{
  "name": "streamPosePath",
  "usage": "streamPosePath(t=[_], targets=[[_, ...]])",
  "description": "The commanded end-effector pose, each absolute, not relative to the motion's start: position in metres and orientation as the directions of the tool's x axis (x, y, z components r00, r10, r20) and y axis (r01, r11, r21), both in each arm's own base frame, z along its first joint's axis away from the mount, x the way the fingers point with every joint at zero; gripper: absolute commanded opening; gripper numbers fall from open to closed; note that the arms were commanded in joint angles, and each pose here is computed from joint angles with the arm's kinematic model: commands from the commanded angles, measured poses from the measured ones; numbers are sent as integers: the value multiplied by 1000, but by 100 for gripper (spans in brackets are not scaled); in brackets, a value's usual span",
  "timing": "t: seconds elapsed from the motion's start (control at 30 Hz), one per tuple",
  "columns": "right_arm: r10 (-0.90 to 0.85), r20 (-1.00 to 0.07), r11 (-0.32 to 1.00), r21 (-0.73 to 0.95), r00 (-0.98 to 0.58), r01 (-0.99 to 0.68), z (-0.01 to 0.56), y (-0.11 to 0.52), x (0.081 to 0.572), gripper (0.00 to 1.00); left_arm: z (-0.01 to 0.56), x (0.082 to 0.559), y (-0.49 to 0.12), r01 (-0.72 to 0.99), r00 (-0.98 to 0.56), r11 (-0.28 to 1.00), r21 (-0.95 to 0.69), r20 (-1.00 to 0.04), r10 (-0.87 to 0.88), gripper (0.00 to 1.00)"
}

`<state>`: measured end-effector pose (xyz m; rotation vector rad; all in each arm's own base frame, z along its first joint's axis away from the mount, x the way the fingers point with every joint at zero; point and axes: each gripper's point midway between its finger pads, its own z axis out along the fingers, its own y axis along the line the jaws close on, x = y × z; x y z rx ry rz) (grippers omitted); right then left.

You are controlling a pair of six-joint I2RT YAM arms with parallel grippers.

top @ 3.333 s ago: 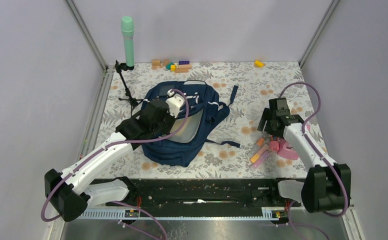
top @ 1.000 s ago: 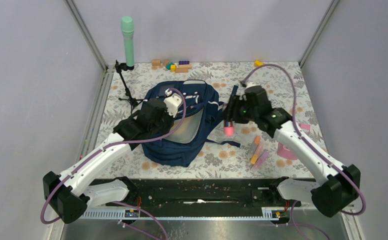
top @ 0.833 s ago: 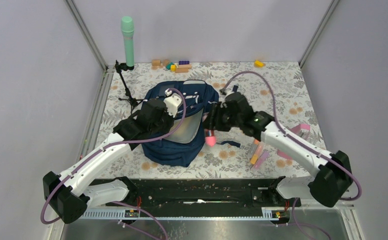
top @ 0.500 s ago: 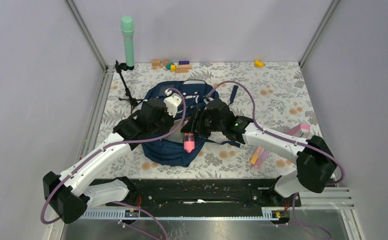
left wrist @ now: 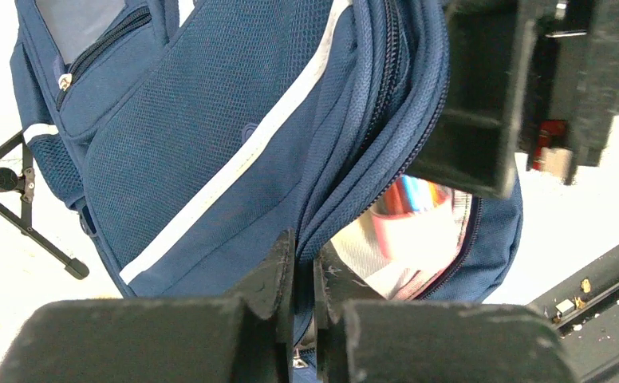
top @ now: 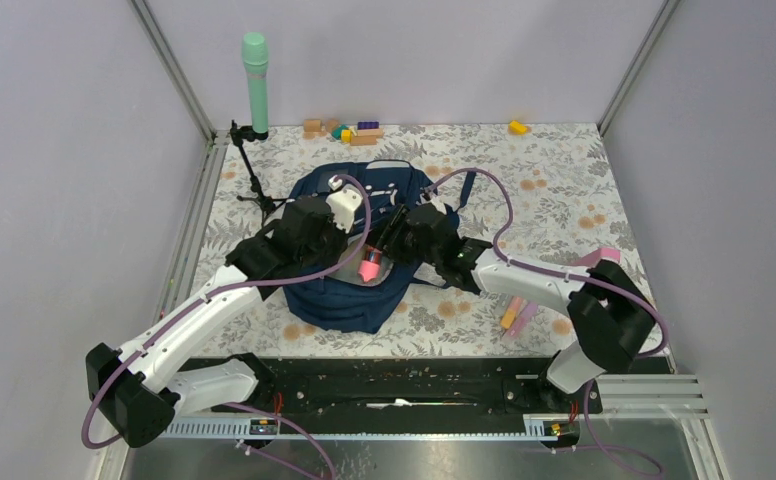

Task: Pack the student bag
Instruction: Place the stationery in the student bag.

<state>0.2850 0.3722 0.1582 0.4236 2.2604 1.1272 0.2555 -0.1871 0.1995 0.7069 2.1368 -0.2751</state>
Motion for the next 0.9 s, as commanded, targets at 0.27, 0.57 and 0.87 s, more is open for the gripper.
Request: streamPosePath(t=[0.27, 0.57, 0.87], targets=[[642, -545, 609, 790, -540, -74, 207, 380, 340, 33, 238, 256, -210, 604, -419, 796, -45, -867, 269, 0], [528, -696, 726, 667, -487, -165, 199, 359, 317, 76, 237, 256, -211, 603, -427, 796, -53, -864, 266, 0], [464, -762, 776, 596, -451, -209, 203, 328, 294, 81, 234, 253, -217, 622, -440, 779, -78, -858, 264, 0]])
